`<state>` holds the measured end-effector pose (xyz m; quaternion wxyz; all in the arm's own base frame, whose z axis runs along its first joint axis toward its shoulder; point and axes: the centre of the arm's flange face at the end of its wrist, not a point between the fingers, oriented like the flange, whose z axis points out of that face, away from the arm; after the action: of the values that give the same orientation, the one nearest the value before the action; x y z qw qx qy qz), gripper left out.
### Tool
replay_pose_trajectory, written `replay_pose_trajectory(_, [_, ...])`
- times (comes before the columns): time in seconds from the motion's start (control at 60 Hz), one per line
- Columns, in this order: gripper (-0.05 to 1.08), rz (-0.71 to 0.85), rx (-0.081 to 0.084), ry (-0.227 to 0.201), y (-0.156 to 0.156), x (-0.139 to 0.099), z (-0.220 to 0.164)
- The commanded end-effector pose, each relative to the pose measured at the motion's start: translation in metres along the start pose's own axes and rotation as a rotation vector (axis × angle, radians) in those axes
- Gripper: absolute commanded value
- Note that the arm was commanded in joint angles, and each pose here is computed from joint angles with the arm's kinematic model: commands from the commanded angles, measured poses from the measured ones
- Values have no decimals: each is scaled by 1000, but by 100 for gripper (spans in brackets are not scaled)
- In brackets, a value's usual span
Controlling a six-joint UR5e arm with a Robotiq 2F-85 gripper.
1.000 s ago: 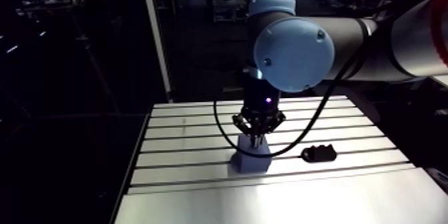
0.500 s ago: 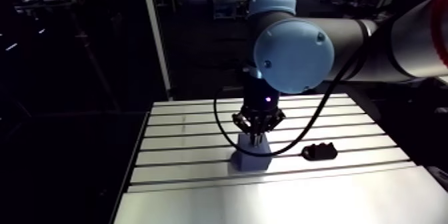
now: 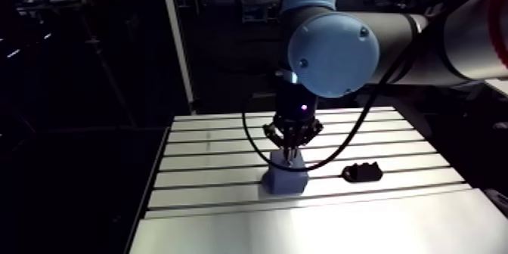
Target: Pick up the M10 bolt and insert it into the hex recess until seated.
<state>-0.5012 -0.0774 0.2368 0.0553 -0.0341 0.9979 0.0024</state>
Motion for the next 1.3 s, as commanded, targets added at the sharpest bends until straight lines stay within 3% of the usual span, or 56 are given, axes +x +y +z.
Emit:
replay_pose_trajectory(0.017, [108,-7,3,-17,-1,2,-16])
replay_pose_trajectory(0.183, [108,-11,5,-34,-3,2,-36])
replay_pose_trajectory(0.433, [103,-12,2,-9,-3,2,-65])
replay_pose_trajectory(0.7, [100,-14,4,-23,-4,-4,-84])
replay_pose_trajectory(0.733, [94,-15,3,-25,-5,-4,-86])
replay_pose_trajectory(0.75, [73,-14,2,-29,-5,-5,-88])
replay_pose_trajectory(0.767, [73,-14,2,-29,-5,-5,-88])
replay_pose_trajectory(0.783, [37,-17,-1,-34,-5,-6,-89])
replay_pose_trajectory(0.8, [37,-17,-1,-34,-5,-6,-89])
replay_pose_trajectory(0.817, [4,-20,-4,-38,-7,-8,-92])
replay_pose_trajectory(1.05, [0,-24,-13,-4,-10,-11,-117])
replay_pose_trajectory(1.183, [0,-18,-29,25,-9,-12,-145])
replay_pose_trajectory(1.25, [0,-9,-46,28,-8,-13,-165])
replay_pose_trajectory(1.3, [0,-7,-47,31,-8,-13,-173])
